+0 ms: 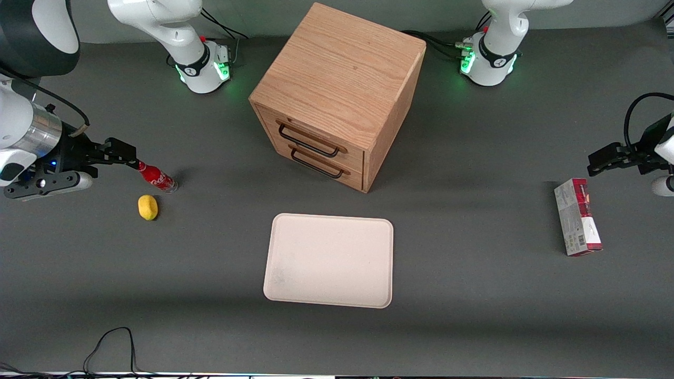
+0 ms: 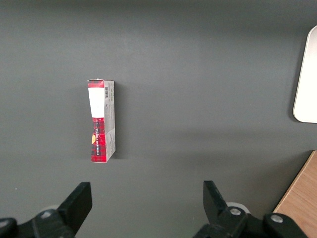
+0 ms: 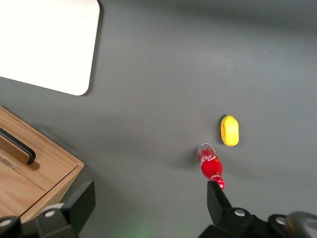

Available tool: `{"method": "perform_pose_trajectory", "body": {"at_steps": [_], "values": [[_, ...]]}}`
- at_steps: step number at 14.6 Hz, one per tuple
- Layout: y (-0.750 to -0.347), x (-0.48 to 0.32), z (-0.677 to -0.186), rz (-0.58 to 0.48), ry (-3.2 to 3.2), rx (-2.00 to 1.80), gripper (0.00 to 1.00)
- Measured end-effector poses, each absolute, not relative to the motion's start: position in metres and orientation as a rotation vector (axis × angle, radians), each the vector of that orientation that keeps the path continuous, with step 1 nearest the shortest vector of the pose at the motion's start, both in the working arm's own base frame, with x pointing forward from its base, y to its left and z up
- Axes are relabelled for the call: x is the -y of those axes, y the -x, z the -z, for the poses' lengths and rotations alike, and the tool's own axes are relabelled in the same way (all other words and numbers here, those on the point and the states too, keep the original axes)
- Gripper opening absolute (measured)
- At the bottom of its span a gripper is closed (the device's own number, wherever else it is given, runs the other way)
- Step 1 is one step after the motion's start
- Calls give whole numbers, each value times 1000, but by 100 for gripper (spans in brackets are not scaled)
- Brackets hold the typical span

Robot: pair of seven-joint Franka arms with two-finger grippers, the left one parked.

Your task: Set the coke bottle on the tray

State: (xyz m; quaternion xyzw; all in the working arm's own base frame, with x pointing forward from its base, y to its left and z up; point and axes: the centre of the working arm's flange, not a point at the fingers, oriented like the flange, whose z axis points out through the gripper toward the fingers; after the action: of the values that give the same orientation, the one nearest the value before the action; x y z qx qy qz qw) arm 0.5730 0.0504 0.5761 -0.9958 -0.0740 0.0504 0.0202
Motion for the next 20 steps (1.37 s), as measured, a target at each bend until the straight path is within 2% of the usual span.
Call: {"method": "perform_pose_trajectory", "body": {"at_steps": [4,14,17,20], "values": [[-570,-37,-576,-208,3089,192,100],[-568,-23,-577,-235,3103,161,100],[-563,13,-577,-286,3135,179,100],[-553,85,-581,-302,3134,240,100]]}}
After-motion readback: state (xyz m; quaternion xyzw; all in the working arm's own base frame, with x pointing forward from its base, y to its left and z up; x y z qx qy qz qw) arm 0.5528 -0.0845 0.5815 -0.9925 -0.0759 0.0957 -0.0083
